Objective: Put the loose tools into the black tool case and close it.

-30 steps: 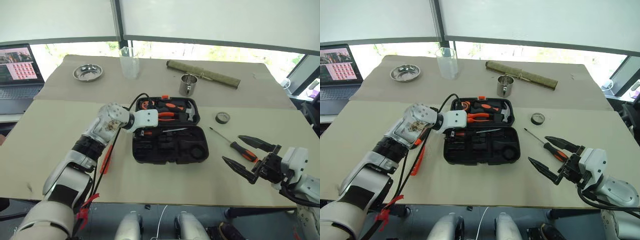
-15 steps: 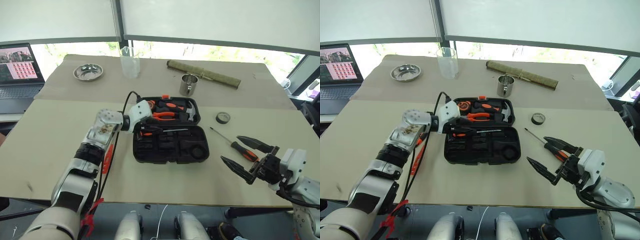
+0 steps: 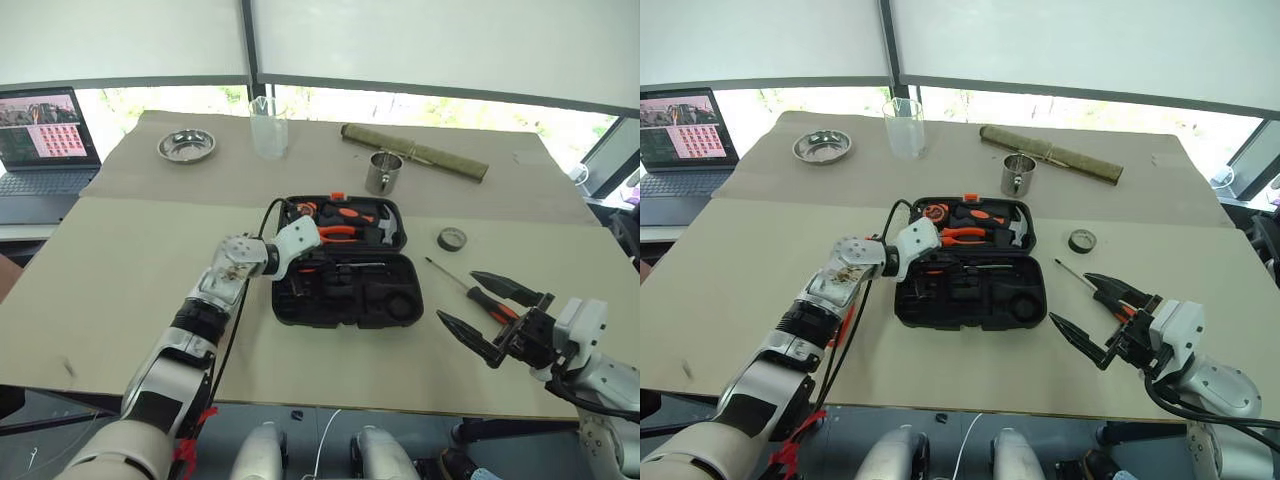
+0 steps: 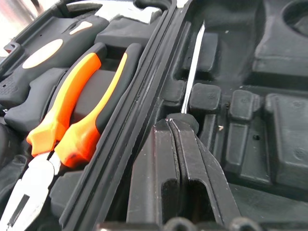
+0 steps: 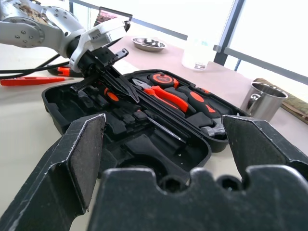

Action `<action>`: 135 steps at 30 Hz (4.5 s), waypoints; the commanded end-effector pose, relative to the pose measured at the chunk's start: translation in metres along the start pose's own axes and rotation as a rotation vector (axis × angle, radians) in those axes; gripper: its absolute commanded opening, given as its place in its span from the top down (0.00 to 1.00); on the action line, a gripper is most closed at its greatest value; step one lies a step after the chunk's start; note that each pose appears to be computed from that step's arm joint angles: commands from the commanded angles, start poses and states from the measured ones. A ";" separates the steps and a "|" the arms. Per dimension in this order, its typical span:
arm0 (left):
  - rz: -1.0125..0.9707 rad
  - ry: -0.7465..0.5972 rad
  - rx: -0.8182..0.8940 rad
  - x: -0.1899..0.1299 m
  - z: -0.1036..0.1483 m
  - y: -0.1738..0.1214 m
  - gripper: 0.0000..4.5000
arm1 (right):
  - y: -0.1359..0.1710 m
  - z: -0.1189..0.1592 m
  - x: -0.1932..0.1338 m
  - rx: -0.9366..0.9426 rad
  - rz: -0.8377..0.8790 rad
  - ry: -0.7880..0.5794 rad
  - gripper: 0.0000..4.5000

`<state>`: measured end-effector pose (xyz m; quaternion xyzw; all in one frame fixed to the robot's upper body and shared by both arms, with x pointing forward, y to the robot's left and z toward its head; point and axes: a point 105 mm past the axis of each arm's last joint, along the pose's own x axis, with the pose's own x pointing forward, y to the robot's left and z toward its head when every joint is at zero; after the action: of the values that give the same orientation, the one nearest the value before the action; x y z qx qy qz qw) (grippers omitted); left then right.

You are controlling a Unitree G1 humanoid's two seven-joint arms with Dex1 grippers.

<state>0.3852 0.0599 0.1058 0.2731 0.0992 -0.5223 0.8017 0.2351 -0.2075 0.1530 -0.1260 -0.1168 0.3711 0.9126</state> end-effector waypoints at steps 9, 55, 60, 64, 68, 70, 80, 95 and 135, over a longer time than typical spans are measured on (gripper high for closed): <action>0.014 -0.512 -0.004 -0.070 0.051 0.013 0.76 | -0.024 0.004 -0.029 -0.042 -0.115 0.035 0.00; -0.088 -0.484 0.010 -0.157 0.017 -0.066 0.00 | -0.120 -0.067 -0.021 -0.060 0.045 0.682 0.78; 0.015 -0.467 -0.079 -0.172 0.000 -0.066 0.00 | -0.109 -0.018 0.009 -0.206 0.178 0.536 0.78; 0.100 -0.429 -0.144 -0.184 -0.023 -0.074 0.00 | -0.068 0.012 0.065 -0.215 0.370 0.377 0.78; 0.160 -0.415 -0.194 -0.193 -0.032 -0.082 0.00 | -0.027 0.016 0.110 -0.197 0.538 0.332 0.78; 0.163 -0.418 -0.212 -0.194 -0.031 -0.086 0.00 | -0.020 0.004 0.124 -0.210 0.572 0.392 0.78; 0.195 -0.441 -0.189 -0.190 -0.015 -0.086 0.00 | -0.035 -0.039 0.147 -0.408 0.657 0.620 0.78; 0.216 -0.417 -0.178 -0.191 -0.017 -0.084 0.00 | -0.032 -0.040 0.157 -0.498 0.758 0.539 0.51; 0.305 -0.303 -0.233 -0.189 -0.031 -0.076 0.00 | 0.015 -0.056 0.196 -0.106 0.724 0.351 0.99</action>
<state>0.2421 0.2045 0.1279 0.1044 0.0080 -0.4182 0.9023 0.3797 -0.0670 0.1168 -0.2921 0.0802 0.6356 0.7101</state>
